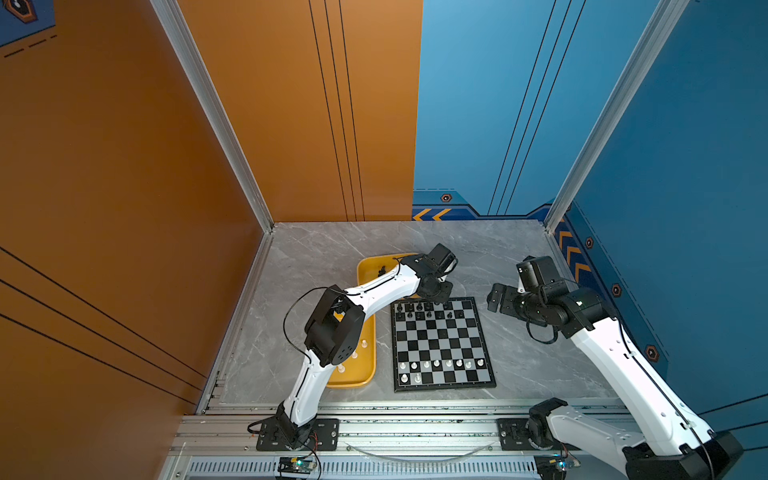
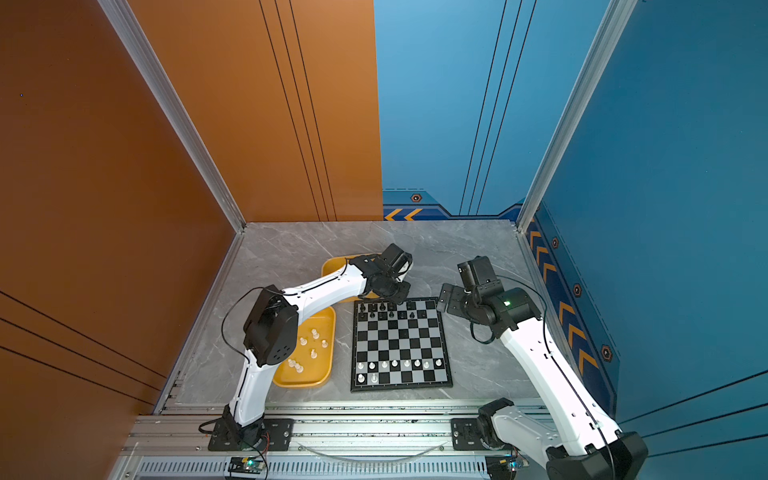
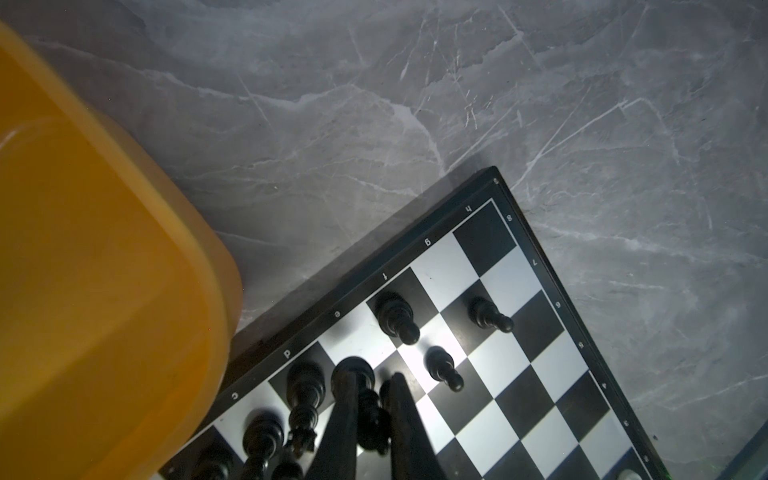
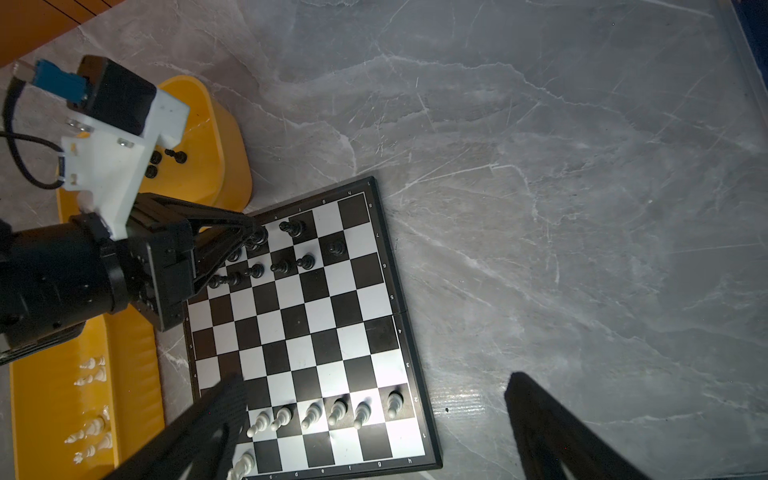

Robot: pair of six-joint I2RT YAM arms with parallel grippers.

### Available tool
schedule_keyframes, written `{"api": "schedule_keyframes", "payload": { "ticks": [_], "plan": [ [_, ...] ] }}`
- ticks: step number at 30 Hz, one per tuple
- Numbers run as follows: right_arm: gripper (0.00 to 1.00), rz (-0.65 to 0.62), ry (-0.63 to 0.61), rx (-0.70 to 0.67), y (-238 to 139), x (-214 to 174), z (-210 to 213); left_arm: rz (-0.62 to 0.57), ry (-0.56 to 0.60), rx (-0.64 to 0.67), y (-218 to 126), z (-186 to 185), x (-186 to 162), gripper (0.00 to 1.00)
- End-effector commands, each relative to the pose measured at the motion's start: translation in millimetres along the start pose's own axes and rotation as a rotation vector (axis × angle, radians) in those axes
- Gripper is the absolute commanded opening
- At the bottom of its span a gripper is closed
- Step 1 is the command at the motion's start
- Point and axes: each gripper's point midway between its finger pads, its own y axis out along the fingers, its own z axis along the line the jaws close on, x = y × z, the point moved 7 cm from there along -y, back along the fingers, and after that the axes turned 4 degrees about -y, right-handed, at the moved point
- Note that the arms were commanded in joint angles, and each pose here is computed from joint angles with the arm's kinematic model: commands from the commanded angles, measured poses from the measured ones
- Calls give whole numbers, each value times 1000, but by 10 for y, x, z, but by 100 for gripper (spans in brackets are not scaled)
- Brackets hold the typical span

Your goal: Set up the chess pieces on the board

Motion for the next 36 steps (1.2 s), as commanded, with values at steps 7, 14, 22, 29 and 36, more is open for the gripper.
{"api": "schedule_keyframes", "payload": {
  "ticks": [7,14,22,29,36],
  "plan": [
    [100,5,32,-30,-39,-93,-116,18,26,-25,115,-52,-1,4],
    [100,2,39,-28,-55,-107,-139,26,17,-27,164,-41,-14,5],
    [100,8,42,-34,-65,-134,-178,27,13,-31,186,-51,-19,6],
    [100,5,43,-31,-81,-136,-186,31,13,-29,209,-39,-32,8],
    [100,3,42,-29,-104,-126,-193,16,17,-32,198,-43,0,9]
  ]
}}
